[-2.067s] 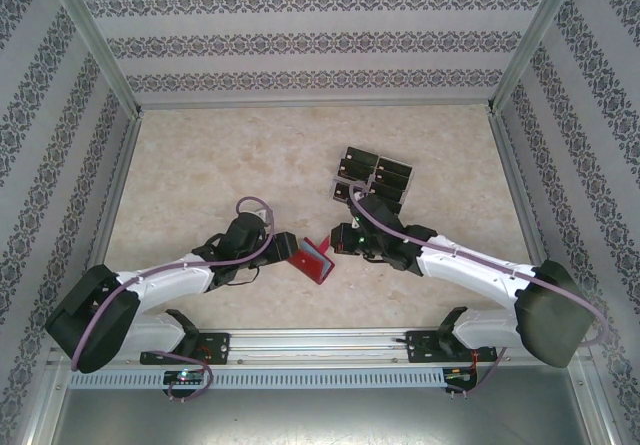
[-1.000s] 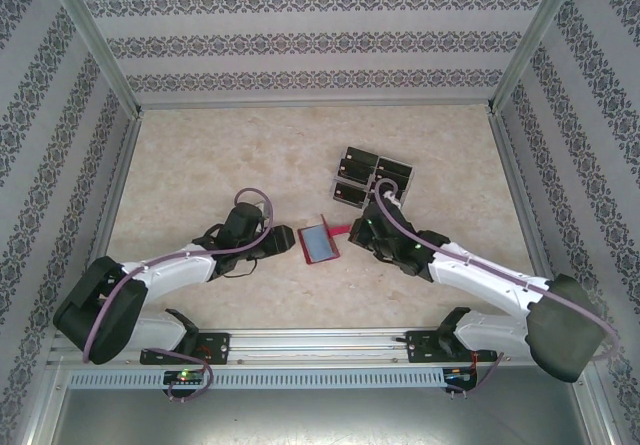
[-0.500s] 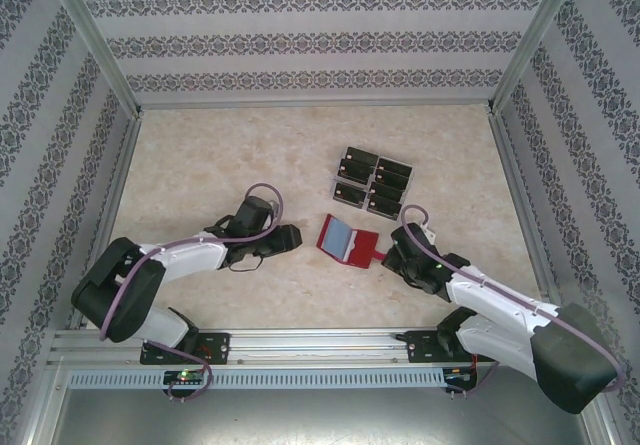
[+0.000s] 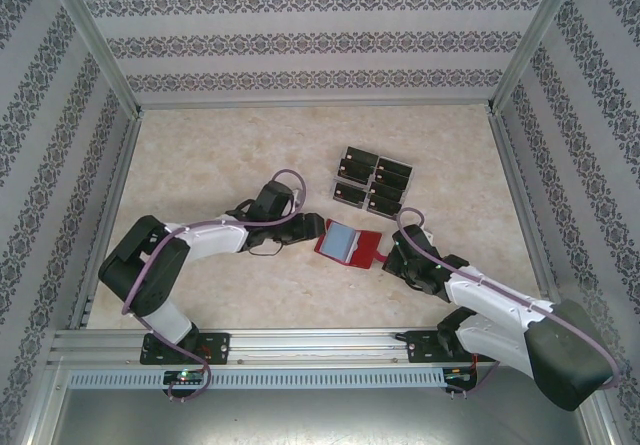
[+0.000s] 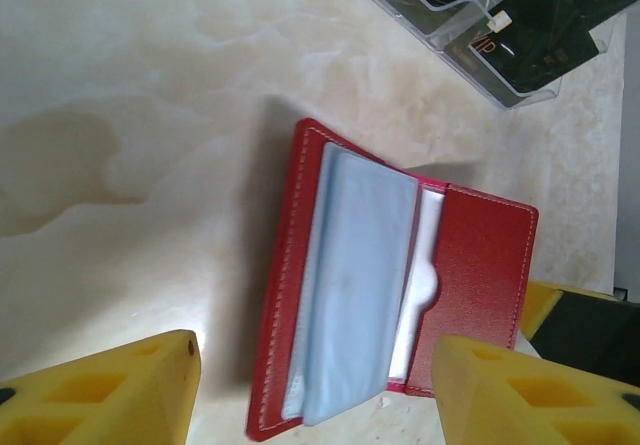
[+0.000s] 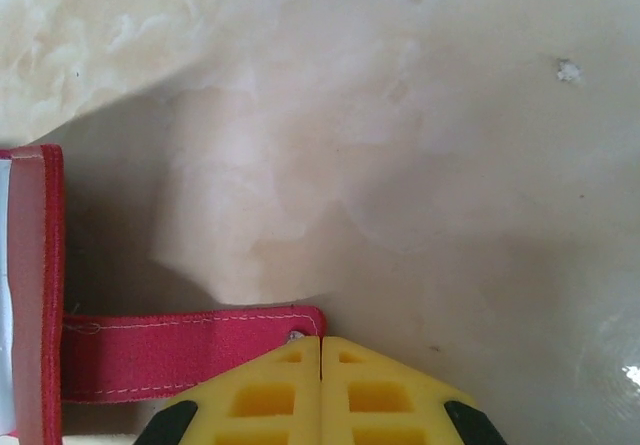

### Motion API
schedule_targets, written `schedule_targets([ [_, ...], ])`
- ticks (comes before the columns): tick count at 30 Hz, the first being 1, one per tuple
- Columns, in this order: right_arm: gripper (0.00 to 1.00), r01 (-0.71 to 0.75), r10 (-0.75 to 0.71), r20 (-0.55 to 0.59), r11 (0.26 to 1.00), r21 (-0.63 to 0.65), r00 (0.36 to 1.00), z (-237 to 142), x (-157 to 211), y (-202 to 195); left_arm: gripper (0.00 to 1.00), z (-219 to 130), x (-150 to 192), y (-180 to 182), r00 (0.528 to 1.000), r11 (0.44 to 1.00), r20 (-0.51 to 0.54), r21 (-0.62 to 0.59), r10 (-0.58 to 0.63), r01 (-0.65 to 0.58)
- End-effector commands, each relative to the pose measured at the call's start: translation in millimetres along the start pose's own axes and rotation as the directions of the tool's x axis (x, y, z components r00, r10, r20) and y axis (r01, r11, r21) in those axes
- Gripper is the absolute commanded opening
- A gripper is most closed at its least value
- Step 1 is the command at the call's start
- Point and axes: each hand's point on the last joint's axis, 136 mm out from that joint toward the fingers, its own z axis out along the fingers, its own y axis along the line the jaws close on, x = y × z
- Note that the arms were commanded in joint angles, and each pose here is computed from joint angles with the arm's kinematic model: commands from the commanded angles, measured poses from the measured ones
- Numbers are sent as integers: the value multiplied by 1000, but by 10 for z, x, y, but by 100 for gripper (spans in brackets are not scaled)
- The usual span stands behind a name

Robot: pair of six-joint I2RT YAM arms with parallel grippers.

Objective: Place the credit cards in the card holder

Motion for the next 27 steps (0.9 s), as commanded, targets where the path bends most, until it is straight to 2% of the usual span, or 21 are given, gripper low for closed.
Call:
schedule_targets([
  [1,0,19,-18,-23,1000,24,1000,51,59,-105,64,76,-36,-44,1000,999,1,4,31,-31],
  [16,0,0,1,-31,999,49,1000,101,94,-239,64,331,12,-105,998,998,-64,59,18,-15],
  [27,0,2,1,-41,999,54,999,142,94,-243,63,309,-6,-462,999,980,-49,200,20,-9],
])
